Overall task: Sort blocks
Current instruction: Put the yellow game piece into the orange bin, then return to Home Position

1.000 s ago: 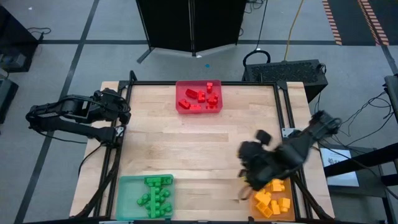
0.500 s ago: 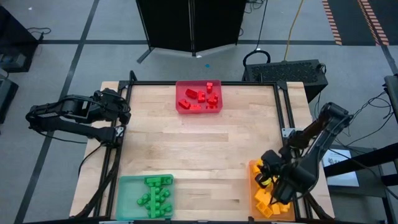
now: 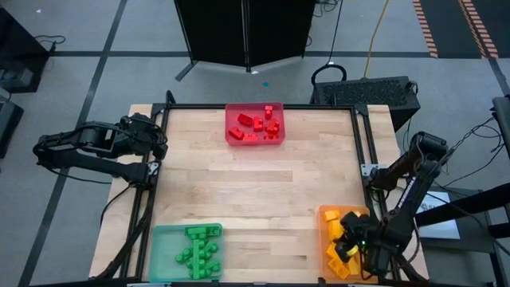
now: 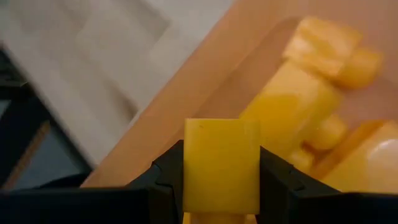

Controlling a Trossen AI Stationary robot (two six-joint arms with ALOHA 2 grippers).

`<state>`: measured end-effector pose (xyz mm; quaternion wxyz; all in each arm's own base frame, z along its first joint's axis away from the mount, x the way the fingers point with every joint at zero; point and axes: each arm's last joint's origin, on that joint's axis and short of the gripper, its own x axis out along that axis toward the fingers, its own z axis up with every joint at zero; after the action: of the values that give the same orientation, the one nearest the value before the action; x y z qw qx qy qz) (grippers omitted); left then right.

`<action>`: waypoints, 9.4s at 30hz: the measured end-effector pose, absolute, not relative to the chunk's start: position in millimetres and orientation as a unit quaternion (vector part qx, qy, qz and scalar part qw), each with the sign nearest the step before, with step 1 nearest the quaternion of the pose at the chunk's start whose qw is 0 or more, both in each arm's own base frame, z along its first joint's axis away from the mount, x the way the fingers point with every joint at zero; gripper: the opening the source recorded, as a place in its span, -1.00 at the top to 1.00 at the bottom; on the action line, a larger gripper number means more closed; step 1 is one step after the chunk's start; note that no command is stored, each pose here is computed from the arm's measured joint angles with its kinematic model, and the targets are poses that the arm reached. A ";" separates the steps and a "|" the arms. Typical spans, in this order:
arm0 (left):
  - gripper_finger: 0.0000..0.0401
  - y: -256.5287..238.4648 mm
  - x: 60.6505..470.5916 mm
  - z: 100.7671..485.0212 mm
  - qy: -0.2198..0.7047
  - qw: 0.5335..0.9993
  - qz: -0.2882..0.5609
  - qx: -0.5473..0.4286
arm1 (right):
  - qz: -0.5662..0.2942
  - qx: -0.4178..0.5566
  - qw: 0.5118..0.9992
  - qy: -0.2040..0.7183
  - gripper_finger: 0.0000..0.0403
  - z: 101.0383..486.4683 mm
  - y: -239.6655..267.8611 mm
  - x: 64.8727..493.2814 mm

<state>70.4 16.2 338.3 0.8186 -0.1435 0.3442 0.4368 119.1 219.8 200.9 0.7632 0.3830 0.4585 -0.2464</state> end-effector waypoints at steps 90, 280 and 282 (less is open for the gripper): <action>0.71 0.6 45.3 257.4 0.041 0.979 0.030 -0.199 | 0.384 0.091 0.881 -0.260 -0.44 220.8 77.1 52.2; 0.71 2.5 93.3 171.7 0.021 0.990 0.089 -0.110 | 0.138 0.018 0.989 -0.048 -0.44 177.2 -1.7 94.7; 0.71 2.5 93.3 171.7 0.021 0.990 0.089 -0.110 | 0.138 0.018 0.989 -0.048 -0.44 177.2 -1.7 94.7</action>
<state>93.3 2.5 171.7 0.9897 -0.1098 0.0213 0.0889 94.7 -1.7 177.2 0.9891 0.0176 -0.0483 0.1380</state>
